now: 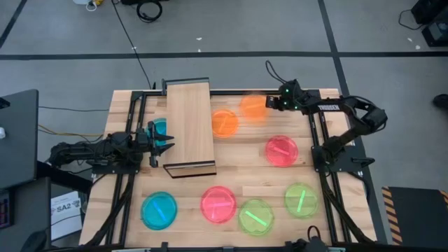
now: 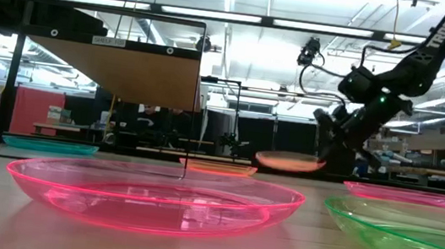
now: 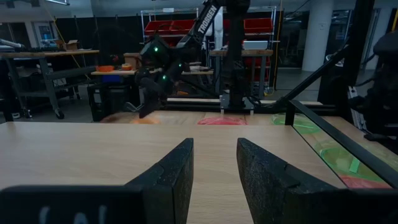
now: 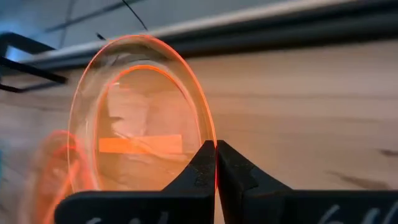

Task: Place and stack plates onto a shelf
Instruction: Put the right orange plate on the shelf

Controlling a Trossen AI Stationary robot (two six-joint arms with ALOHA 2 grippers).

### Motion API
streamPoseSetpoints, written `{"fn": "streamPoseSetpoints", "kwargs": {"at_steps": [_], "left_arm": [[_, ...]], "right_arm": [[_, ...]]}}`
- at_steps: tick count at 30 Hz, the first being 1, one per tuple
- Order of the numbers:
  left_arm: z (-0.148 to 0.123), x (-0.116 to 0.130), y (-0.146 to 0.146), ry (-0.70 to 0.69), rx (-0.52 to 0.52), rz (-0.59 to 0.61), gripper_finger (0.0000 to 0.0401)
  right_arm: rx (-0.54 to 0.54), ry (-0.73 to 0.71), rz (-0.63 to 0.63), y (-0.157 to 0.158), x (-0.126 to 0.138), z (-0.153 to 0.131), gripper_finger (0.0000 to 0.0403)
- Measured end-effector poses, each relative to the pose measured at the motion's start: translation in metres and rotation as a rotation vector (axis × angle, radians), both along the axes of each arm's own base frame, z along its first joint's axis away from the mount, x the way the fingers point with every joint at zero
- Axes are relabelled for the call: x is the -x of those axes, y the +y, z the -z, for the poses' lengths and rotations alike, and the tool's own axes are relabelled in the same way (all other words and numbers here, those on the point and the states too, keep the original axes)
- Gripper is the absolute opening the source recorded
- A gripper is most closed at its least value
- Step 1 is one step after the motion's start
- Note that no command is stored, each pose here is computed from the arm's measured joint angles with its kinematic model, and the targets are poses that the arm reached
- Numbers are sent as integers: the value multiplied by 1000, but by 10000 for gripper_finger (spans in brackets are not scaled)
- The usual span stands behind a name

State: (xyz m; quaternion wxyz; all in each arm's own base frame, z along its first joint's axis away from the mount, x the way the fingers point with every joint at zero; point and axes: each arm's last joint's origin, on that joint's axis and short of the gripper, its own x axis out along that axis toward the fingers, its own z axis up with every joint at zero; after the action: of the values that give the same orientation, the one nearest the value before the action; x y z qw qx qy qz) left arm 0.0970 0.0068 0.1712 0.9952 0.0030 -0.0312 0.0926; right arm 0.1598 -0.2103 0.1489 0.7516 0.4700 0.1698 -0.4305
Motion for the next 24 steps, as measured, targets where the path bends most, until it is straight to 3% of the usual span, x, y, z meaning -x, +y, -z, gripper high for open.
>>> {"fn": "streamPoseSetpoints", "kwargs": {"at_steps": [12, 24], "left_arm": [[0, 0, 0, 0, 0, 0, 130], [0, 0, 0, 0, 0, 1, 130]], "right_arm": [[148, -165, 43, 8, 12, -51, 7], [232, -375, -33, 30, -16, -77, 7]]}}
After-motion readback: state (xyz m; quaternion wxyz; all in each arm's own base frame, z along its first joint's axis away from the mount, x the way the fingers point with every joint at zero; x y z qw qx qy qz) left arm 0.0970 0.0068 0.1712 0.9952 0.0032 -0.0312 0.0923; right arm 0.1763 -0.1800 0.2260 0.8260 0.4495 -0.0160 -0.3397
